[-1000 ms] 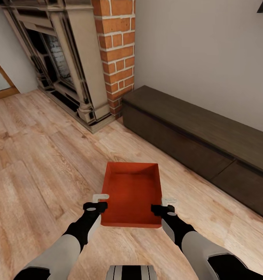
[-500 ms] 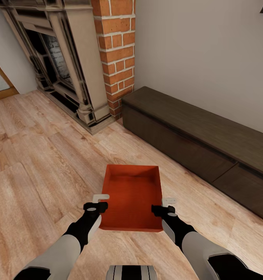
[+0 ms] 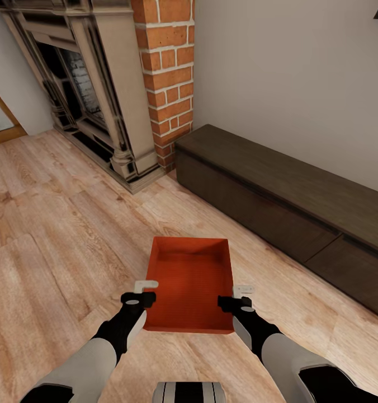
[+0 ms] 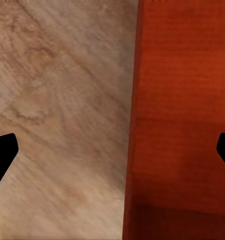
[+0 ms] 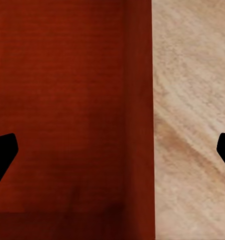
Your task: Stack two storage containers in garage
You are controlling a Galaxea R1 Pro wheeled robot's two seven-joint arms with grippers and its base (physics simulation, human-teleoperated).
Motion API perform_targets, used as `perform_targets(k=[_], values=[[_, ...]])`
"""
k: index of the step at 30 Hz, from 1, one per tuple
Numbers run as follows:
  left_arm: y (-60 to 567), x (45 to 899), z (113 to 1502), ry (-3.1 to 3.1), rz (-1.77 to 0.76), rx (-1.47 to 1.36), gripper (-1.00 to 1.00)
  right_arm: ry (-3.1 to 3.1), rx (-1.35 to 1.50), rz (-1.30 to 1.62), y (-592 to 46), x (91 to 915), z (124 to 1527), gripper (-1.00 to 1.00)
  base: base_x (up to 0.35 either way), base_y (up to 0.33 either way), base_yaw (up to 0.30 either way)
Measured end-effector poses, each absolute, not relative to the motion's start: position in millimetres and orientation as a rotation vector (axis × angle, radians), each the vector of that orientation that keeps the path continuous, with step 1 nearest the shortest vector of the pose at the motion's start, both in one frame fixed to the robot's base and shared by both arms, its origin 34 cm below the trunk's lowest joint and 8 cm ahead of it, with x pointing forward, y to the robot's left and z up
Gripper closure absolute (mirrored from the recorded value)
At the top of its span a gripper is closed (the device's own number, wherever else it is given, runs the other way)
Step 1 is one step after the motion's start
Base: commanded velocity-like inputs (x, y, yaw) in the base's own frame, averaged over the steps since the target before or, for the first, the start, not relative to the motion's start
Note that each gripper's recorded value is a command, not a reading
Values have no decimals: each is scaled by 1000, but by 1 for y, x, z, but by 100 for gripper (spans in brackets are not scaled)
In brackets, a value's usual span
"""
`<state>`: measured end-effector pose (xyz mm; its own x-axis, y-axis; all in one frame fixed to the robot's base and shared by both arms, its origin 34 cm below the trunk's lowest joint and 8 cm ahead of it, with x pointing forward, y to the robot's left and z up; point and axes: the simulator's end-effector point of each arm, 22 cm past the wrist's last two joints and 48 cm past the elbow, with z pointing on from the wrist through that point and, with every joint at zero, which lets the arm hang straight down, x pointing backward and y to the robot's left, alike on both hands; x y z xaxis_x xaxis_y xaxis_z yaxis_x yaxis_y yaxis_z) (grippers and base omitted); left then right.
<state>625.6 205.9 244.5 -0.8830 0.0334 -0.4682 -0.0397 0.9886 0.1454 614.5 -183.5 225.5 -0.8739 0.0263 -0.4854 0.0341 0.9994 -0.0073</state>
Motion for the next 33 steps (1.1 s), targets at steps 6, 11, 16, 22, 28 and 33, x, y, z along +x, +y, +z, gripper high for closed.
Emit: perform_targets(k=[6,11,16,22,28,33], values=[[207,631,248,2631,214,-15,-100,2632,42,-21,-184,615,226,-100,0,0,0],[207,631,249,2628,217,-18,-100,2634,43,-23,-184,615,225,-100,0,0,0],[207,631,249,2629,216,-23,-100,2636,43,-30,-185,614,225,-100,0,0,0],[207,630,242,2629,216,-22,-100,2635,43,-34,-185,613,219,-100,0,0,0],[207,626,229,2628,218,-19,-100,2634,44,-34,-186,610,206,-100,0,0,0],[208,625,222,2627,220,-19,-100,2634,48,-35,-187,608,199,-100,0,0,0]])
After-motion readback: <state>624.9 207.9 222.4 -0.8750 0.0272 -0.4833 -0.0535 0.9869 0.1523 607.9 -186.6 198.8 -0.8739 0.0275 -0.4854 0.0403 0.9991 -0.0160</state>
